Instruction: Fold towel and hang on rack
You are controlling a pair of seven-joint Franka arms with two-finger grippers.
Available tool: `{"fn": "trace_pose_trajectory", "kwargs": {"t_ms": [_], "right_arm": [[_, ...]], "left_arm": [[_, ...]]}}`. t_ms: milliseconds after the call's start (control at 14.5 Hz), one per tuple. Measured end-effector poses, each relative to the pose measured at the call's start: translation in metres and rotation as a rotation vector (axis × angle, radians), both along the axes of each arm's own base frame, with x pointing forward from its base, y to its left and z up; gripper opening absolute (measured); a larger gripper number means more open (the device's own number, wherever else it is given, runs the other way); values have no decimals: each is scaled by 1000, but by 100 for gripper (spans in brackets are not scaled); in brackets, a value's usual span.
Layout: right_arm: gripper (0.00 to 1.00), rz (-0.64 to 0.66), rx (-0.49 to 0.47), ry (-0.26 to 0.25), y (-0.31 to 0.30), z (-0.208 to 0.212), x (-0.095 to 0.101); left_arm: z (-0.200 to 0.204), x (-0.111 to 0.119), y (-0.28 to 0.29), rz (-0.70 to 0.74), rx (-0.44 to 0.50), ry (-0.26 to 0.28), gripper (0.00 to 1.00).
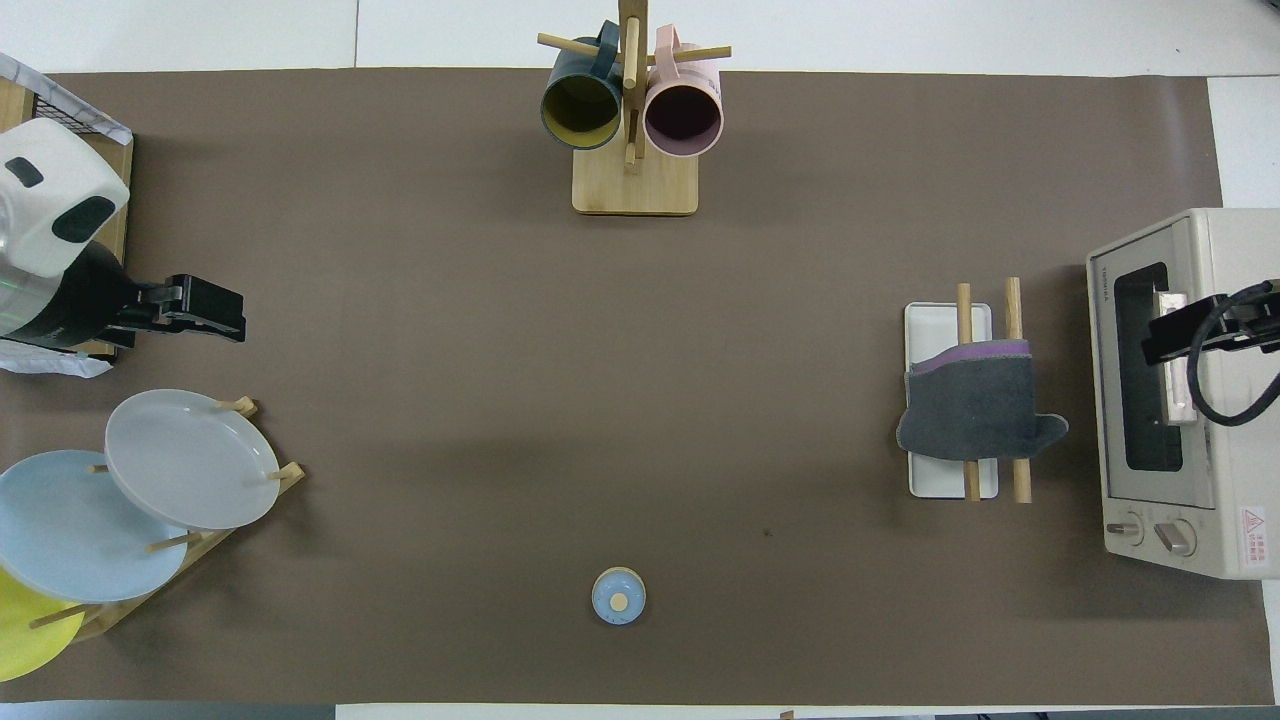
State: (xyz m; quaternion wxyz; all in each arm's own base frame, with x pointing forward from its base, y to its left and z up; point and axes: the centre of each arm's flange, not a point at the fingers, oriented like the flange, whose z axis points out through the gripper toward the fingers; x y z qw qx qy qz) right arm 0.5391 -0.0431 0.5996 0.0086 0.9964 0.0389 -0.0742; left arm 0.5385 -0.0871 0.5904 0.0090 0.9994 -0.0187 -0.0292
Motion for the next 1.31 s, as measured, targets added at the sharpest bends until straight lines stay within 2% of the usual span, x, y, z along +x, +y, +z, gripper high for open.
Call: {"fn": "trace_pose_trajectory", "kwargs": {"t_ms": [1306], "right_arm": [[100, 14, -1, -33, 8, 23, 5]], "left_arm": [[1, 4, 17, -32, -5, -12, 100]]}}
